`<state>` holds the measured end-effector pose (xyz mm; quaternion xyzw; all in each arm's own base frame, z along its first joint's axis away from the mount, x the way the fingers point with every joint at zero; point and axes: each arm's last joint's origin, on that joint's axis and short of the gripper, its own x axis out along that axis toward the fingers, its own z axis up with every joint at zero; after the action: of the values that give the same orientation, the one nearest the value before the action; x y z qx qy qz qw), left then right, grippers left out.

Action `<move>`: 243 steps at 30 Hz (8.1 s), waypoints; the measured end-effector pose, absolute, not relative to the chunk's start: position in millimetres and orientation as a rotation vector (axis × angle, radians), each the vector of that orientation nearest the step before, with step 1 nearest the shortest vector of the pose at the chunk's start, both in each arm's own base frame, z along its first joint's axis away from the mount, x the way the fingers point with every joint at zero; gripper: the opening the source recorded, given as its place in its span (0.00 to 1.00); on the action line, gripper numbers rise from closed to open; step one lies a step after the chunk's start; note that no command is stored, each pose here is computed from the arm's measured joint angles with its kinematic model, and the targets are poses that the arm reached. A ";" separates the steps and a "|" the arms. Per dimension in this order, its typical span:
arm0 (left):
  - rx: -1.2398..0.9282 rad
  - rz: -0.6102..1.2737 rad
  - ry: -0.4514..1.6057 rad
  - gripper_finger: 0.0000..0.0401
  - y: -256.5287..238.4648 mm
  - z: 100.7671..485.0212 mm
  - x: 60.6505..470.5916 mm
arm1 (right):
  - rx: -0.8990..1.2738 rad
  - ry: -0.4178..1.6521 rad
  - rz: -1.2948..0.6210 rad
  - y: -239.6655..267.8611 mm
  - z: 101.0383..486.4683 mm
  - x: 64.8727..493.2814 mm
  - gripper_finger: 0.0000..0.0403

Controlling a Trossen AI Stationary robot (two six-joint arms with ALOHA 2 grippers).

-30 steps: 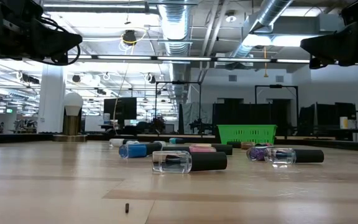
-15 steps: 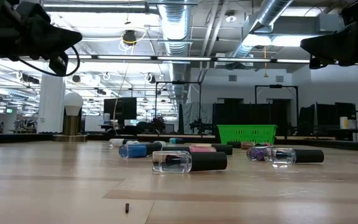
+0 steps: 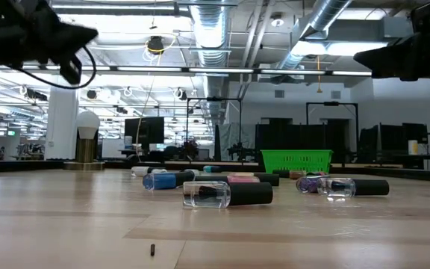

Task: Pick & Place Nail Polish
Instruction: Put the top left white nail polish into the green bin, then put the light blue nail polish into the green bin

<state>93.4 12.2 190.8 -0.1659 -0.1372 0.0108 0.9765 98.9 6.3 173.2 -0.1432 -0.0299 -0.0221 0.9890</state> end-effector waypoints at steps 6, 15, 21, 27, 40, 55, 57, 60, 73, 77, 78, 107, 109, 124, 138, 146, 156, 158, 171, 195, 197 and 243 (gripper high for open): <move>-0.441 0.068 -0.510 0.00 14.5 222.3 86.0 | -0.286 -0.065 -0.047 6.1 173.6 98.8 0.00; -0.451 0.107 -0.439 0.00 19.5 286.4 114.6 | -0.141 -0.066 -0.039 6.3 173.5 98.8 0.00; -0.363 0.089 -0.289 0.00 24.9 307.3 161.4 | -0.140 -0.066 -0.039 6.3 173.5 98.8 0.00; -0.340 0.121 -0.002 0.05 29.9 281.6 197.3 | -0.139 -0.066 -0.039 6.3 173.5 98.8 0.00; -0.053 0.119 0.490 0.45 38.2 212.0 224.9 | -0.084 -0.067 -0.036 6.4 173.4 98.8 0.00; -0.022 0.083 0.753 0.44 66.7 150.9 241.4 | -0.069 -0.068 -0.036 6.4 173.5 98.8 0.00; -0.023 0.075 0.773 0.44 69.2 144.4 242.8 | -0.069 -0.068 -0.036 6.4 173.5 98.8 0.00; -0.006 0.062 0.794 0.42 71.3 135.4 245.6 | -0.069 -0.068 -0.036 6.4 173.5 98.8 0.00; -0.023 0.028 0.899 0.32 72.9 102.0 251.1 | -0.069 -0.068 -0.037 6.3 173.5 98.8 0.00; -0.021 0.033 0.901 0.18 73.1 101.4 251.3 | -0.069 -0.067 -0.037 6.3 173.4 98.9 0.00; -0.022 0.033 0.902 0.15 73.1 101.9 251.1 | -0.069 -0.067 -0.037 6.3 173.4 98.9 0.00; 0.192 0.141 0.294 0.14 110.4 255.4 357.2 | -0.071 -0.053 -0.040 6.1 172.1 99.0 0.00; 0.196 0.141 0.279 0.14 116.0 255.3 374.9 | -0.071 -0.055 -0.038 6.1 172.2 99.0 0.00; 0.201 0.069 0.206 0.14 144.2 218.4 465.0 | -0.070 -0.059 -0.039 6.2 172.6 98.9 0.00; 0.124 0.119 0.251 0.14 174.1 161.0 477.6 | -0.070 -0.060 -0.039 6.2 172.7 98.9 0.00; 0.044 0.143 0.264 0.14 182.9 143.4 476.9 | -0.070 -0.060 -0.039 6.2 172.7 98.9 0.00; 0.048 0.138 0.258 0.21 180.2 143.9 478.2 | -0.070 -0.060 -0.039 6.2 172.6 98.9 0.00; 0.053 0.137 0.258 0.23 179.9 144.0 478.3 | -0.070 -0.060 -0.039 6.2 172.7 98.9 0.00; 0.063 0.147 0.169 0.43 175.6 206.9 468.1 | -0.047 -0.246 -0.045 5.9 190.6 96.1 0.00; 0.167 0.510 0.046 0.33 87.5 355.3 213.5 | -0.036 -0.200 -0.531 -22.6 314.4 141.5 0.00; 0.128 0.557 0.059 0.33 86.3 343.8 206.4 | -0.050 -0.150 -0.546 -26.3 330.4 156.2 0.00; 0.060 0.070 0.749 0.64 253.4 152.4 342.1 | 0.105 0.361 -0.429 -13.6 380.3 204.5 0.46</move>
<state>342.1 253.4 152.4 0.0294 0.3656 0.0340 0.9297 204.5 -13.6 380.3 0.0519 0.1779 -0.2115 0.9596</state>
